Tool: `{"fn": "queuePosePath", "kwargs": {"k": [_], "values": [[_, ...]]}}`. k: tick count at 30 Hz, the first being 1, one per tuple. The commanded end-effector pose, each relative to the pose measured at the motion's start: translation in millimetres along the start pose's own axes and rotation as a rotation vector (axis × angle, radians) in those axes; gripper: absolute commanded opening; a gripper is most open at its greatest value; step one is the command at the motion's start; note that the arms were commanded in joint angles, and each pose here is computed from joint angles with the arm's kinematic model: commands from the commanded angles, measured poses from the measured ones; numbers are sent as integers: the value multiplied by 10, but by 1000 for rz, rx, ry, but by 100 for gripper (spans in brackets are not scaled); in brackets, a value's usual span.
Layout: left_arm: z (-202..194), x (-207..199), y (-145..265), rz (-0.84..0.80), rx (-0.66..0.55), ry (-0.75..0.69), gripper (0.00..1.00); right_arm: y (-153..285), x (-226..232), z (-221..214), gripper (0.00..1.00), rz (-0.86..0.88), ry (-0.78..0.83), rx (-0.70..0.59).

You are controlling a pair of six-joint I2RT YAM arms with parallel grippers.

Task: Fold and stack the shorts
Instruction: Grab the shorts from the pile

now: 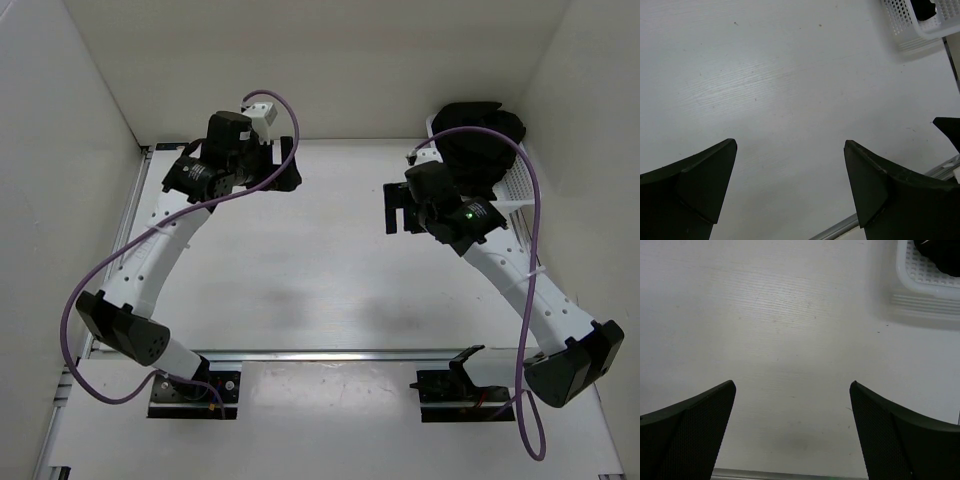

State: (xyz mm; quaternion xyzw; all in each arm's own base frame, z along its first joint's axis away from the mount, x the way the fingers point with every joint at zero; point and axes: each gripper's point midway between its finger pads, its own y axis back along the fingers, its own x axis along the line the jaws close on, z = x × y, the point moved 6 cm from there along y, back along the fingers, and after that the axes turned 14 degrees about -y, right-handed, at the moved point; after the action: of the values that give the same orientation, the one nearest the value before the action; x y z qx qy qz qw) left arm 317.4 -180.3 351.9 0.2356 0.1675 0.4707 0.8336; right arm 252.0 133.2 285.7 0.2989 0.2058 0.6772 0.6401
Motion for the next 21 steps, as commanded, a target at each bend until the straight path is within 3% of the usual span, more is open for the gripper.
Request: {"fn": "queuePosePath", "kwargs": {"k": [1,9,12,17,20,21], "values": [[101,35,261,30,-78,51,100,118,-10,124,99,-7,-44,-72],[95,5,428,4,-107,70,100,-2,-311,268,99,-120,-135,-63],[45,0,567,15,-126,78,100,-288,-502,430,99,-96,-212,31],[-83,87,527,18,-84,141,100,-734,-893,850,99,-183,-341,37],[-103,82,460,7,-66,144,100,-1101,-1146,1087,99,-242,-423,56],[-75,81,477,7,-74,142,100,-1386,-1224,1037,99,-264,-442,114]]}}
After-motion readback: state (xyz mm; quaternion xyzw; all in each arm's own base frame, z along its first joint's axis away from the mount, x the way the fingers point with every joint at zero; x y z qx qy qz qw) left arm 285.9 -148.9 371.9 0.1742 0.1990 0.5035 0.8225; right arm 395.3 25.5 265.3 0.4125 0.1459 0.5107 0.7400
